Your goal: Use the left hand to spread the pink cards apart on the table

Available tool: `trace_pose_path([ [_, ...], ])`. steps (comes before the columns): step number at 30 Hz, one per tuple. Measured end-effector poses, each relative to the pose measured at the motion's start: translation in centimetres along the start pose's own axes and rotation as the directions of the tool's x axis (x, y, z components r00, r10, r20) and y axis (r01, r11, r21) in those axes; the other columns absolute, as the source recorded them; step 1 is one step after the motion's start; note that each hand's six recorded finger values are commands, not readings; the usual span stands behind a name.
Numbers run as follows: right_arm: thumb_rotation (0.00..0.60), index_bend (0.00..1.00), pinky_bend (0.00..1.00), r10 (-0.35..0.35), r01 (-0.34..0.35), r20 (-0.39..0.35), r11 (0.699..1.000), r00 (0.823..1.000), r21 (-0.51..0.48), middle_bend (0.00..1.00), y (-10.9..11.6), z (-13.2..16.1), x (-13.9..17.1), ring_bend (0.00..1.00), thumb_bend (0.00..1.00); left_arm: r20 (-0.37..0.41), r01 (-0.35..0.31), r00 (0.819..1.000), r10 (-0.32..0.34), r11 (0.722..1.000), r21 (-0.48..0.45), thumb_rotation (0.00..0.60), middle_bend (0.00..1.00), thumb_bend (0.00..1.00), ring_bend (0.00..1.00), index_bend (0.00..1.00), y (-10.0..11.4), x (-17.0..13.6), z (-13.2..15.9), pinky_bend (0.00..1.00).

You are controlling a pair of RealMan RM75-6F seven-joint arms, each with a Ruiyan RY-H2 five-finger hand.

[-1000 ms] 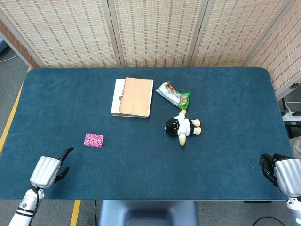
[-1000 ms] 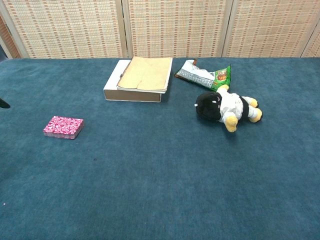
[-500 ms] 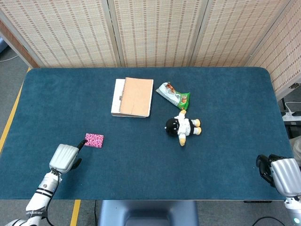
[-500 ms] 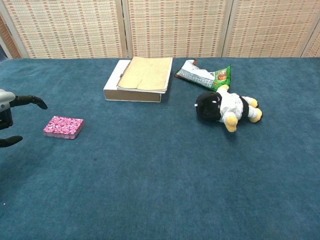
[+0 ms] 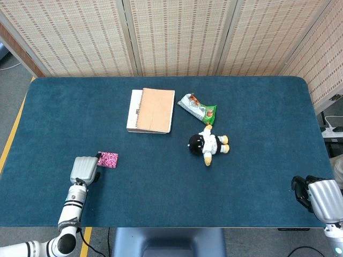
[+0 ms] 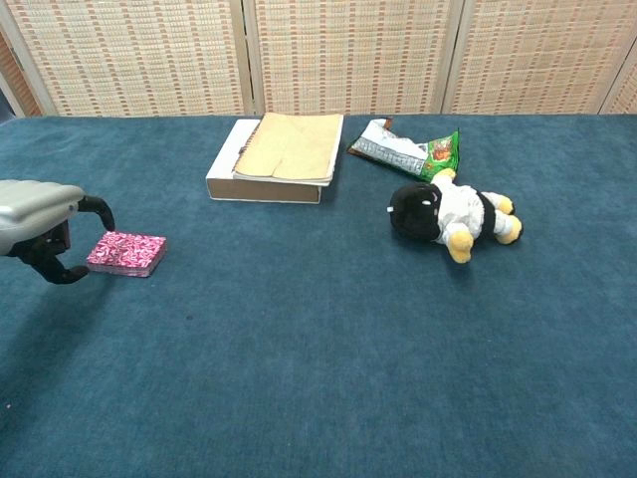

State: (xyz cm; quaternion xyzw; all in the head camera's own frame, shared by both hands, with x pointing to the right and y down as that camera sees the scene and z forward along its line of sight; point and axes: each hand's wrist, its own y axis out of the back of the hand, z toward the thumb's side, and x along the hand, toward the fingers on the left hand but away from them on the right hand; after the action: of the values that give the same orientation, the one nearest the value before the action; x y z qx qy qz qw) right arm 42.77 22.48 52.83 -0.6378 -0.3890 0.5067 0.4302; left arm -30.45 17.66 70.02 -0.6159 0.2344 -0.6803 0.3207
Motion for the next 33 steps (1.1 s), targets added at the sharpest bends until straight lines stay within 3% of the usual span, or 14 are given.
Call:
trace_pose_path([
  [10, 0.6, 0.98, 0.87, 0.003, -0.003, -0.002, 1.0, 1.0, -0.002, 0.86, 0.0, 0.0, 0.0, 0.73, 0.42, -0.062, -0.002, 0.998, 0.001, 1.0, -0.012, 0.6, 1.0, 0.35, 1.0, 0.23, -0.4, 1.1, 1.7, 1.0],
  [33, 0.6, 0.98, 0.87, 0.006, -0.006, 0.002, 1.0, 1.0, -0.005, 0.86, 0.0, -0.1, -0.1, 0.73, 0.42, -0.087, 0.027, 0.996, -0.03, 0.999, -0.034, 0.6, 1.0, 0.35, 1.0, 0.2, -1.7, 3.3, 3.9, 1.0],
])
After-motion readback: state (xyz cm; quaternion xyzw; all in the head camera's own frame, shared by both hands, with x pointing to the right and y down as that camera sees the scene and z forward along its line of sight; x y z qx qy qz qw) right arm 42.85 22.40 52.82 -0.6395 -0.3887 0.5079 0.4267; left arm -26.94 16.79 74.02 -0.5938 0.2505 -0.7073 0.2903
